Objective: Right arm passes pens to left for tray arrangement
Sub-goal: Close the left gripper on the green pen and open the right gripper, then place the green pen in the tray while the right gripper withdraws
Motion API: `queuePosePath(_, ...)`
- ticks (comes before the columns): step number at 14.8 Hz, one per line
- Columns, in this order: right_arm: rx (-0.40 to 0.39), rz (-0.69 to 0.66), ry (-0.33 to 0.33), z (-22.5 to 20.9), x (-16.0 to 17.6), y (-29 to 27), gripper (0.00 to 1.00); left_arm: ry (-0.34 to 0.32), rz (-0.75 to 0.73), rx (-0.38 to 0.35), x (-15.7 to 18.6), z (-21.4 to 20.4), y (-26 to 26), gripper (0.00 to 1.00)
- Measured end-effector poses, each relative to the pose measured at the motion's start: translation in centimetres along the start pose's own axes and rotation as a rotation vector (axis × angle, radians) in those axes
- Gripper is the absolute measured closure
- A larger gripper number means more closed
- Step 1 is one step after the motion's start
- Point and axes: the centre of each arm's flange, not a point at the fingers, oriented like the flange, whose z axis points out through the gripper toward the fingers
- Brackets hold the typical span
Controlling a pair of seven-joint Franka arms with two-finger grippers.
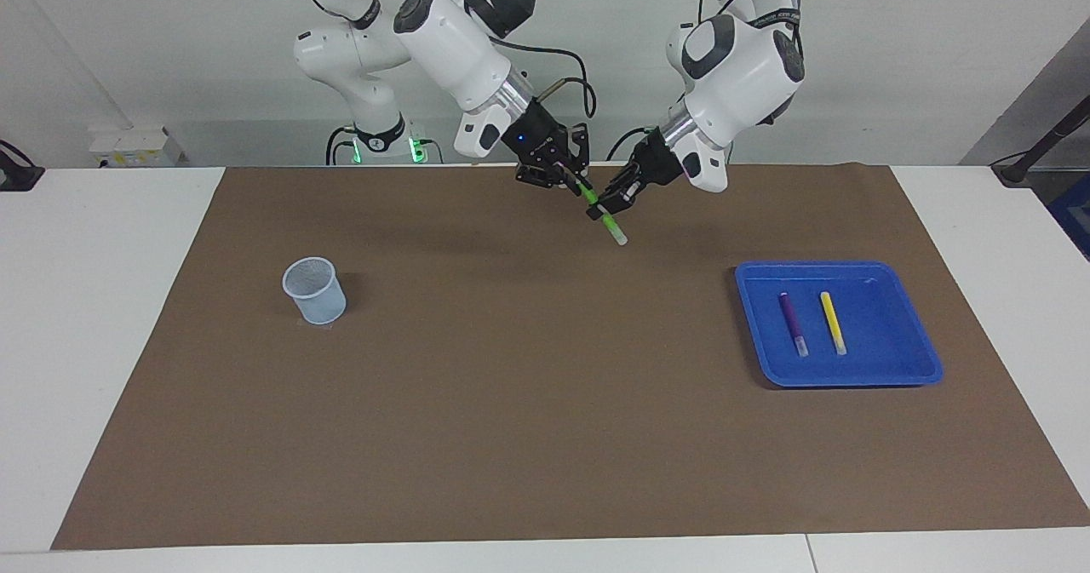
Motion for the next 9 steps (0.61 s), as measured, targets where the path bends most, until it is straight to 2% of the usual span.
queuePosePath(3,0.0,0.0,0.0,0.0,0.0,0.0,0.83,0.0,0.0,0.0,0.0,0.0,0.0,0.82)
queuePosePath(4,0.0,0.001,0.0,0.0,0.0,0.0,0.78,0.0,0.0,0.001,0.0,0.0,0.0,0.82)
queuePosePath(7,-0.001,0.01,0.009,-0.4,0.5,0.5,0.49,-0.001,0.001,0.002,0.0,0.0,0.0,0.82)
queuePosePath(9,-0.039,0.009,-0.003,-1.3,1.4,1.8,0.26,-0.002,0.033,0.005,0.2,-0.1,-0.1,0.82)
